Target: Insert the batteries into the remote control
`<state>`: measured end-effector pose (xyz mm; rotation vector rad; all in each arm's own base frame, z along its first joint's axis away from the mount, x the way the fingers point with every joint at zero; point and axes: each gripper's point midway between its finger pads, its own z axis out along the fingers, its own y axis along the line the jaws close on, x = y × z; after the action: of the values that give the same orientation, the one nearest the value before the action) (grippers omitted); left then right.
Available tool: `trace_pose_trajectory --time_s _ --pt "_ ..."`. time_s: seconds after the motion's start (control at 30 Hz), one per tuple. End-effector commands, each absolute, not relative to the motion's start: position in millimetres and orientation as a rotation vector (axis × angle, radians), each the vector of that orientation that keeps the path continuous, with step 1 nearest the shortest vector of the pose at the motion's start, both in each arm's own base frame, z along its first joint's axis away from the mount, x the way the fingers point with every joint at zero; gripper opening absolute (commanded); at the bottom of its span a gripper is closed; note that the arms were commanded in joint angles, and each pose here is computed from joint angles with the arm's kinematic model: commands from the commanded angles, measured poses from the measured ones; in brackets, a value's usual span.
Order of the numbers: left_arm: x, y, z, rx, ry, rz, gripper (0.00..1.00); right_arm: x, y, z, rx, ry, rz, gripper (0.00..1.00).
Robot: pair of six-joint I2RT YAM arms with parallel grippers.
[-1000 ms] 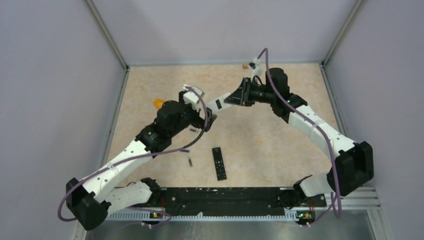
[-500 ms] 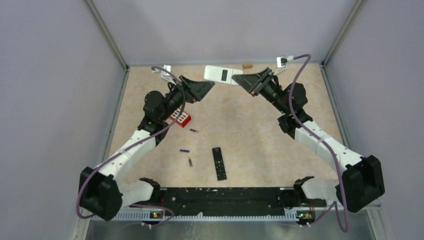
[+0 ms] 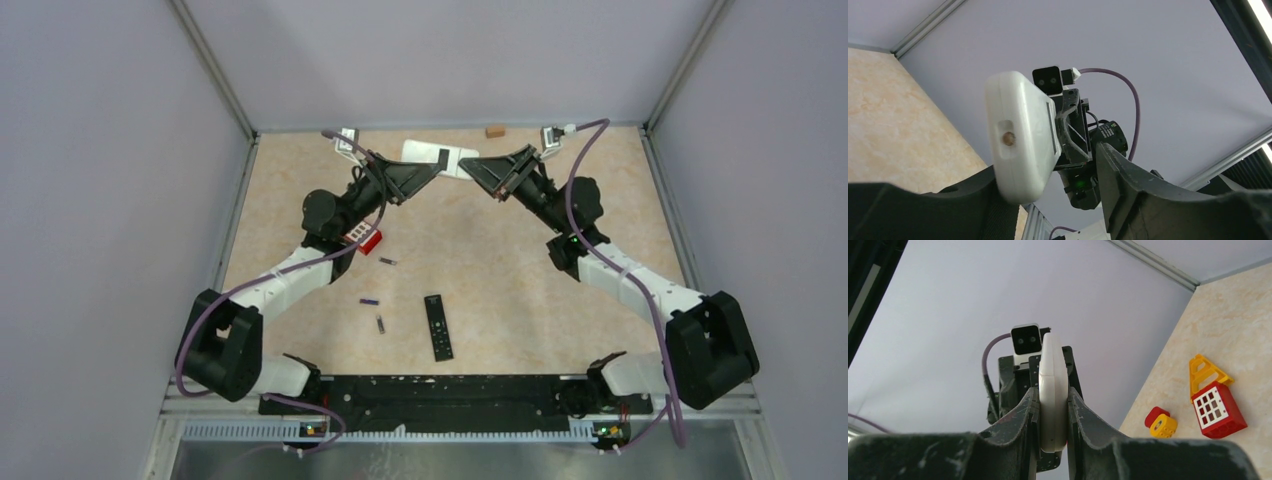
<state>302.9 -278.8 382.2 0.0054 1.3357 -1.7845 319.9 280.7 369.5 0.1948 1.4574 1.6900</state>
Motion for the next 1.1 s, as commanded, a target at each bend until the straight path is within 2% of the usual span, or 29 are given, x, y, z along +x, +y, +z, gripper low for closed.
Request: trace_pose_trajectory --time_s 0.0,0.2,0.3,0.4,0.5,0.63,0.8,0.93,1.07 --pt "304 -274 395 -0.043 1.266 -1.798 0.52 313 283 383 0.158 1.388 1.742 0.1" --pt "309 -275 386 -0.076 1.296 -1.793 0.45 317 286 372 0.141 1.459 1.69 0.1" --pt "311 -276 383 -0.076 1.323 -1.771 0.39 315 288 366 0.122 1.487 1.682 0.1" --pt "314 -276 379 -0.068 1.339 -1.735 0.22 311 291 354 0.091 1.532 1.673 0.1" --pt "314 -278 370 -0.028 1.371 -1.686 0.0 314 287 325 0.053 1.644 1.564 0.18" --pt "309 -280 357 0.052 1.411 -1.646 0.0 316 277 286 0.021 1.735 1.455 0.34" --pt "296 -282 359 0.099 1.421 -1.72 0.0 311 274 255 0.031 1.768 1.478 0.4" --pt "297 -278 351 0.075 1.44 -1.716 0.0 310 270 240 0.04 1.754 1.49 0.39" --pt "297 -277 347 0.086 1.453 -1.723 0.0 307 273 242 0.008 1.721 1.535 0.24"
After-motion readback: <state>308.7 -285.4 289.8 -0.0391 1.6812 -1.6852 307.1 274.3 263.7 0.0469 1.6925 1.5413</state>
